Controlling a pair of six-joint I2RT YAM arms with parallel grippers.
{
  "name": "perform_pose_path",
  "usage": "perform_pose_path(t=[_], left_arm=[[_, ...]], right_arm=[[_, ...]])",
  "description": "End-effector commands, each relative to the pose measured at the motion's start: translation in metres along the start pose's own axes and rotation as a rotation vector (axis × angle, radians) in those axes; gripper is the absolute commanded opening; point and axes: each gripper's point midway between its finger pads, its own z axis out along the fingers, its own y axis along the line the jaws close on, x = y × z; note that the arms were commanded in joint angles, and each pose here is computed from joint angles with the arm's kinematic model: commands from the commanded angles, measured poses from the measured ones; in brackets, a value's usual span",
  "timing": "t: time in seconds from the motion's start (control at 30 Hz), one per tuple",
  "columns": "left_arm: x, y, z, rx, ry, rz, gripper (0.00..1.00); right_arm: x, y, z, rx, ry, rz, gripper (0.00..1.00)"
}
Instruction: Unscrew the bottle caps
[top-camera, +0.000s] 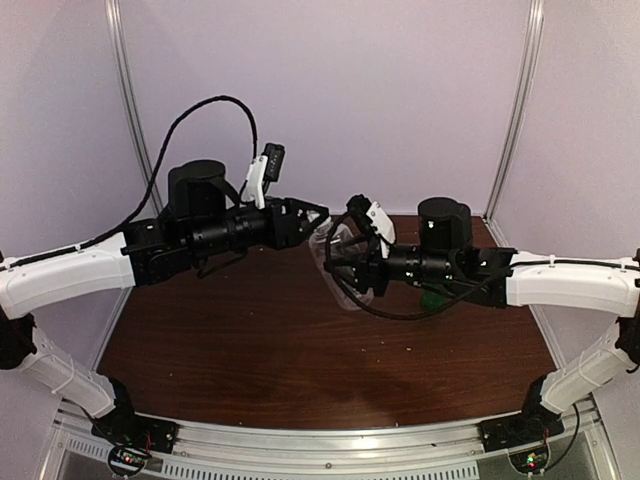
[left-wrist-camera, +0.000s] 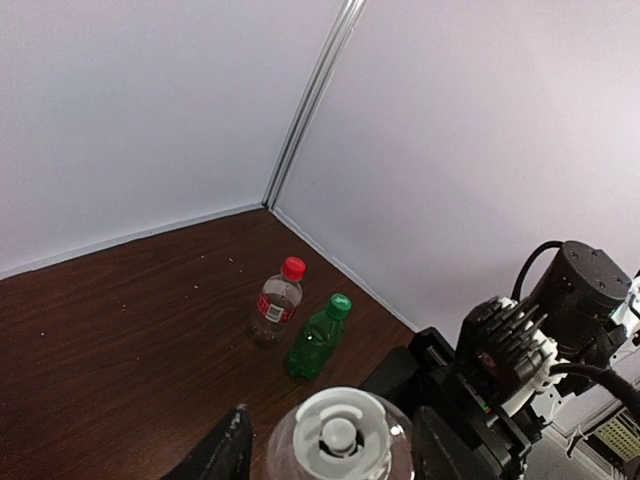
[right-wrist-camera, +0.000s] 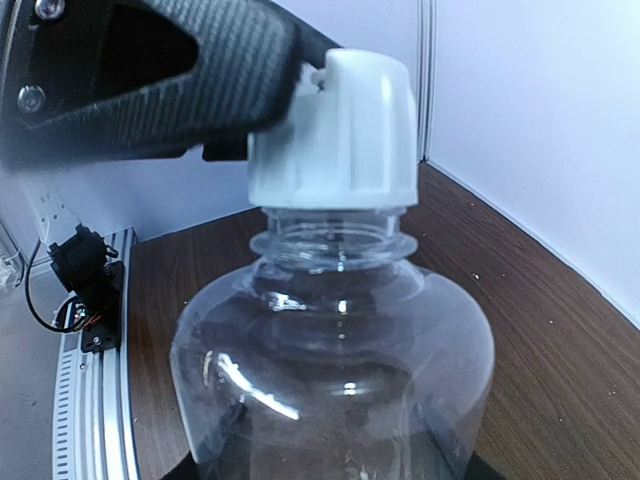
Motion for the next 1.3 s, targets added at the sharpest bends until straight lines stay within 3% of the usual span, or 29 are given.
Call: perform_pose_path(t=[0.0, 0.3, 0.57, 0.7, 1.0, 1.1, 1.27], left_arm=[[-0.029, 0.004, -0.023, -0.028, -0.098, 0.078, 0.61], [-0.042, -0.021, -0.063, 0.136, -0.121, 0.292, 0.81], [-0.031, -0.067, -0.091, 0.429, -0.086, 0.430, 0.87], [-0.020, -0.088, -0.096, 0.589, -0.062, 0.445, 0.86], [-0.002, -0.101, -0.082, 0.762, -0.005, 0.383, 0.85], [0.005, -0.101, -0.077, 0.788, 0.018, 0.364, 0.80], [0.016, -0.101, -0.074, 0.814, 0.045, 0.349, 0.62]], right_arm=[[-0.012, 0.005, -0.009, -0.023, -0.039, -0.033, 0.41], [-0.010, 0.028, -0.022, -0.173, -0.019, -0.056, 0.44], [-0.017, 0.068, -0.033, -0.431, -0.009, -0.078, 0.47], [-0.024, 0.086, -0.040, -0.555, -0.030, -0.077, 0.47], [-0.034, 0.104, -0.040, -0.720, -0.065, -0.020, 0.48], [-0.035, 0.106, -0.039, -0.747, -0.074, -0.005, 0.48], [-0.037, 0.107, -0.038, -0.761, -0.086, 0.009, 0.48]])
